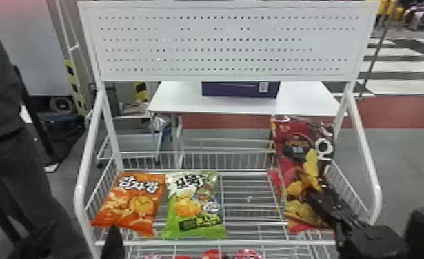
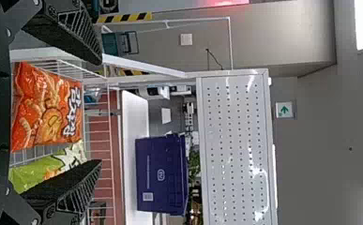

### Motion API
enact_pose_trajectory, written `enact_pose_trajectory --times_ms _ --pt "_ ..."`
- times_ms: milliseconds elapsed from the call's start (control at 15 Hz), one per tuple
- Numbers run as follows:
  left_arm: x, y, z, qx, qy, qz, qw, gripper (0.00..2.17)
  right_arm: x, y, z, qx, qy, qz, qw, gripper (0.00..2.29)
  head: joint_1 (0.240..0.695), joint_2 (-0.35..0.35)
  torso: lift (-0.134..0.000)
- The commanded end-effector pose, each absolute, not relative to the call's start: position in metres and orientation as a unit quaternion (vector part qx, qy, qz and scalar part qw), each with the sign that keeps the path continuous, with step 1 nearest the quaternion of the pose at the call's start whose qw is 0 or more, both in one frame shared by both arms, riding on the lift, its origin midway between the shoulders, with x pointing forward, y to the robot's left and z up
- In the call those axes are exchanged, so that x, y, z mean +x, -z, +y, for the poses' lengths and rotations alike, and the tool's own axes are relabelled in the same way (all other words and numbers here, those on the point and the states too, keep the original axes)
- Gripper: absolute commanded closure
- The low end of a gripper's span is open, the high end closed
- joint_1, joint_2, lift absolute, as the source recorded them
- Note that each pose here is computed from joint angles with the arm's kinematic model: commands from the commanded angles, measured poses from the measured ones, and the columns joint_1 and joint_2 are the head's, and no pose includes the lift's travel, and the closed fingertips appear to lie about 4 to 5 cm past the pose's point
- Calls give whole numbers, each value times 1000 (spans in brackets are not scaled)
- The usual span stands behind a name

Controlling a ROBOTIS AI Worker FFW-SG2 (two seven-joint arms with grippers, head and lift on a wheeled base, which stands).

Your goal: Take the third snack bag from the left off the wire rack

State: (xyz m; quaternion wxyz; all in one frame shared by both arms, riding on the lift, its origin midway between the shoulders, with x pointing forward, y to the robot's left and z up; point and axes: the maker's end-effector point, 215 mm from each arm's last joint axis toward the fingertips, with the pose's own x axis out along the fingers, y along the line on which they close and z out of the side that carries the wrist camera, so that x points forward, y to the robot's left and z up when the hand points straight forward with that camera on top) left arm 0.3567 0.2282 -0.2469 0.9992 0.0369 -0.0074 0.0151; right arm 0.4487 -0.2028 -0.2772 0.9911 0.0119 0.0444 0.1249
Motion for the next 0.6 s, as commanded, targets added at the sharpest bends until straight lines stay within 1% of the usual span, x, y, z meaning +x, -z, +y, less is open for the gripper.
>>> enact_pose_trajectory --times_ms 0,67,200,333,533 --pt "357 247 229 37 -16 -8 999 144 412 258 -240 27 -98 3 995 2246 499 0 0" --pt "358 246 232 37 -17 -9 999 144 399 253 -257 32 -84 -13 996 2246 499 0 0" --pt "360 250 234 35 -19 -6 999 144 383 254 -277 42 -69 -27 996 2246 499 0 0" --pt "361 253 234 34 -19 -5 999 144 374 268 -289 39 -58 -11 997 2246 499 0 0" --pt "362 250 235 31 -21 -10 999 140 367 278 -306 33 -41 -3 999 2246 499 0 0"
